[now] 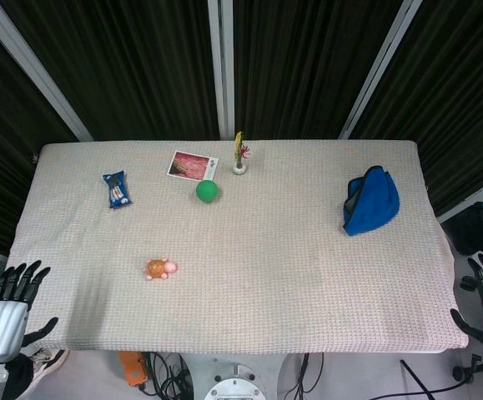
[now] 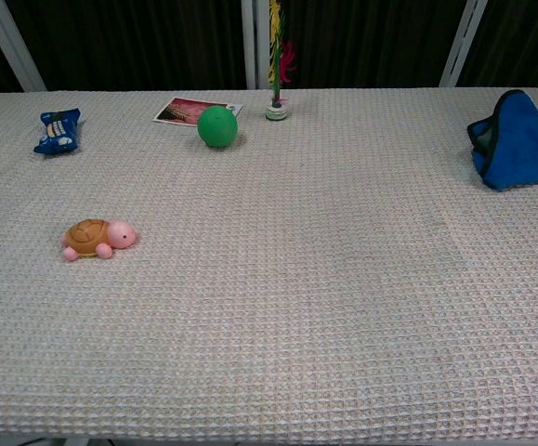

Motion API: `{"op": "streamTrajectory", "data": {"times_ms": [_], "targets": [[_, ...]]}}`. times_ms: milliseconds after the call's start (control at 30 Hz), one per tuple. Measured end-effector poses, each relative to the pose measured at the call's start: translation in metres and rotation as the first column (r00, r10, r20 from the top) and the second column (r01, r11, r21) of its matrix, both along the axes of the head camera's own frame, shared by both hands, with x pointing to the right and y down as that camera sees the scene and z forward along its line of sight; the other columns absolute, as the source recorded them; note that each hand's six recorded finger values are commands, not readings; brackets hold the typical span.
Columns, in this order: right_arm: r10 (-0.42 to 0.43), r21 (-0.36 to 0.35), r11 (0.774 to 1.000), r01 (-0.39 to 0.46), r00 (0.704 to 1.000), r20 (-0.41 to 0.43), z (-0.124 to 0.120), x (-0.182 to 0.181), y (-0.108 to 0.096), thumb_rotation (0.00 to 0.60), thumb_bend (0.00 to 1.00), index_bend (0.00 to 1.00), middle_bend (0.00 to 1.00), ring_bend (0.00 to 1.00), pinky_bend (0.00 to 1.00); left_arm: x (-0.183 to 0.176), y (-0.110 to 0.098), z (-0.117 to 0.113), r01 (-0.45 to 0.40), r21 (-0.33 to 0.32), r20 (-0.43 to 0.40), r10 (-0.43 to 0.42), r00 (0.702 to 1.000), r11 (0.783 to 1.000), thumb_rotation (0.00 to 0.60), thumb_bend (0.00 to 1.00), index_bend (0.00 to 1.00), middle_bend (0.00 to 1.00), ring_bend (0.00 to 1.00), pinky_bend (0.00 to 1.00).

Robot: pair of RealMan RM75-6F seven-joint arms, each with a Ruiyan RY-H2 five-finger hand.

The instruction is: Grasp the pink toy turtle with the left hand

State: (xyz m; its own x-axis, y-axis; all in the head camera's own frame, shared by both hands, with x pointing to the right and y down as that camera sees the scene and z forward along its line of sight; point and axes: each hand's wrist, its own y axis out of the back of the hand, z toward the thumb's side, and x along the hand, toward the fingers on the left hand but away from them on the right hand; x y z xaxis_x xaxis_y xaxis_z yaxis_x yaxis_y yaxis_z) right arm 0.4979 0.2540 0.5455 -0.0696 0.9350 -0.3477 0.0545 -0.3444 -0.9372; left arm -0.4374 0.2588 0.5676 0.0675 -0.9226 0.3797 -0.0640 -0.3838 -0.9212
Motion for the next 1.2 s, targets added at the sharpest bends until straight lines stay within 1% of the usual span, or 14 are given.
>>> {"op": "streamTrajectory", "data": {"times_ms": [267,400,467,667,833,1000,1100,1200], "targets": [[0.002,0.002,1.0,-0.002,1.0,0.001,-0.001,0.0,-0.001,0.6,0.15,0.0,0.0,0.0,0.0,0.004,0.0,0.0,-0.013,0.001,-0.013,0.013,1.0,1.0,0.6,0.15,0.11,0.04,0.0,0.0],[0.007,0.006,1.0,-0.007,1.0,0.004,-0.002,0.002,-0.001,0.6,0.15,0.0,0.0,0.0,0.0,0.012,-0.001,0.003,-0.027,-0.013,-0.043,0.027,0.999,1.0,0.6,0.16,0.11,0.04,0.0,0.0],[0.01,0.008,1.0,-0.01,1.0,0.003,-0.003,0.003,-0.002,0.6,0.15,0.0,0.0,0.0,0.0,0.02,-0.005,0.005,-0.039,-0.023,-0.069,0.037,0.997,0.999,0.6,0.16,0.11,0.05,0.0,0.0],[0.017,-0.003,1.0,-0.017,1.0,0.002,-0.001,0.005,-0.002,0.6,0.15,0.0,0.0,0.0,0.0,0.052,-0.02,0.016,-0.101,-0.05,-0.134,0.093,0.987,0.994,0.6,0.16,0.11,0.11,0.0,0.0],[0.02,-0.003,1.0,-0.02,1.0,-0.001,-0.002,0.008,-0.003,0.6,0.15,0.0,0.0,0.0,0.0,0.086,-0.036,0.04,-0.156,-0.103,-0.184,0.135,0.974,0.982,0.6,0.18,0.11,0.14,0.0,0.0],[0.035,-0.005,0.999,-0.035,0.999,-0.008,-0.004,0.014,-0.004,0.6,0.15,0.0,0.0,0.0,0.0,0.113,-0.048,0.071,-0.156,-0.176,-0.236,0.112,0.965,0.972,0.6,0.25,0.16,0.15,0.0,0.0],[0.041,-0.01,0.999,-0.042,0.999,-0.007,-0.004,0.016,-0.004,0.6,0.15,0.0,0.0,0.0,0.0,0.123,-0.055,0.092,-0.148,-0.211,-0.237,0.096,0.967,0.966,0.6,0.26,0.16,0.17,0.0,0.0],[0.041,-0.014,0.999,-0.041,0.999,-0.006,-0.003,0.017,-0.003,0.6,0.15,0.0,0.0,0.0,0.0,0.13,-0.065,0.109,-0.138,-0.22,-0.225,0.087,0.97,0.966,0.6,0.27,0.18,0.18,0.0,0.0]]}}
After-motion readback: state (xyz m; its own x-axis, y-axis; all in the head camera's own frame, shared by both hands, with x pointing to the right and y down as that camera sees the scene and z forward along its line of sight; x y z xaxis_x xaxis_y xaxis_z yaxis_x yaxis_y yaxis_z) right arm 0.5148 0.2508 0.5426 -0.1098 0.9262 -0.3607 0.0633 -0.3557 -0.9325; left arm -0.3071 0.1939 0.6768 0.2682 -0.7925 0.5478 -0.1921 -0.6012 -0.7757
